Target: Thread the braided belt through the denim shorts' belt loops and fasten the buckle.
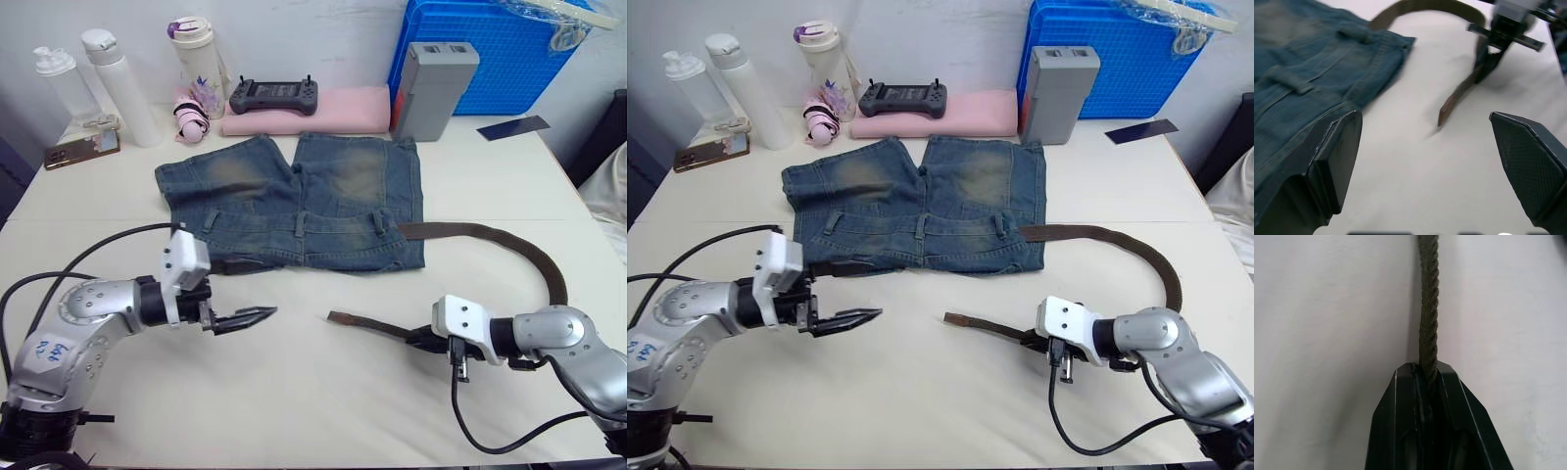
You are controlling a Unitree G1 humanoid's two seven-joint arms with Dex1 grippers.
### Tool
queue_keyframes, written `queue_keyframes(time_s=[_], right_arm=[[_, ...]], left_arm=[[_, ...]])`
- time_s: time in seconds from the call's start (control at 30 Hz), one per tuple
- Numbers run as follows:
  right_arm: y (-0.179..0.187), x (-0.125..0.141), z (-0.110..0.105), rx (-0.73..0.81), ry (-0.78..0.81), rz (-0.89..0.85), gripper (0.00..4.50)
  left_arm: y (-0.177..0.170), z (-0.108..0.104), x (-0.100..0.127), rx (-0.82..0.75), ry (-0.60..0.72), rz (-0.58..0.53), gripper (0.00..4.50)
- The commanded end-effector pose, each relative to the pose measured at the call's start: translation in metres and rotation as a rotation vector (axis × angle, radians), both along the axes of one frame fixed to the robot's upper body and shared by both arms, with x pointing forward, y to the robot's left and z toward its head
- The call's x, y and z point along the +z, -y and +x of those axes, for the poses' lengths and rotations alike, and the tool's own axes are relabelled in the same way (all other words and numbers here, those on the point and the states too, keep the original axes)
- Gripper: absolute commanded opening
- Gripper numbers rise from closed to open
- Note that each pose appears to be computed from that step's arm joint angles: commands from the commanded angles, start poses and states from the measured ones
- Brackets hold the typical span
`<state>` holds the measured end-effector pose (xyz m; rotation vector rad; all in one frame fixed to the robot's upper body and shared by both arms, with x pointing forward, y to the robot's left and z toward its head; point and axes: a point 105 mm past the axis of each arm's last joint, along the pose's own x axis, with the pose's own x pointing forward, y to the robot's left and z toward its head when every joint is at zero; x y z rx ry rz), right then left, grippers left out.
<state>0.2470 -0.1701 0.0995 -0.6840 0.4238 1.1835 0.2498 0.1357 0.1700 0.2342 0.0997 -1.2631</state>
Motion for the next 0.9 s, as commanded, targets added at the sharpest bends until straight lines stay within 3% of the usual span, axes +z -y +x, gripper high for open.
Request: queue_keyframes(time_s=[0.03,0.37,0.47,0.73,0.9], right_arm=[[-0.020,0.031,-0.004,0.105,0.067,0.030,0.03],[-0.042,0.056,-0.005,0.177,0.117,0.026,0.03],[-0.043,0.058,-0.005,0.177,0.118,0.026,0.00],[-0.043,0.058,-0.005,0.170,0.121,0.026,0.00],[-0.044,0.060,-0.005,0.160,0.127,0.041,0.00]], left_arm=[[0.019,-0.007,0.001,-0.142,0.052,0.012,4.50],[0.047,0.011,-0.010,-0.263,0.077,0.020,4.50],[0.048,0.014,-0.013,-0.262,0.076,0.020,3.70],[0.046,0.016,-0.013,-0.242,0.061,-0.001,0.04],[0.042,0.021,-0.016,-0.197,0.036,-0.005,0.04]])
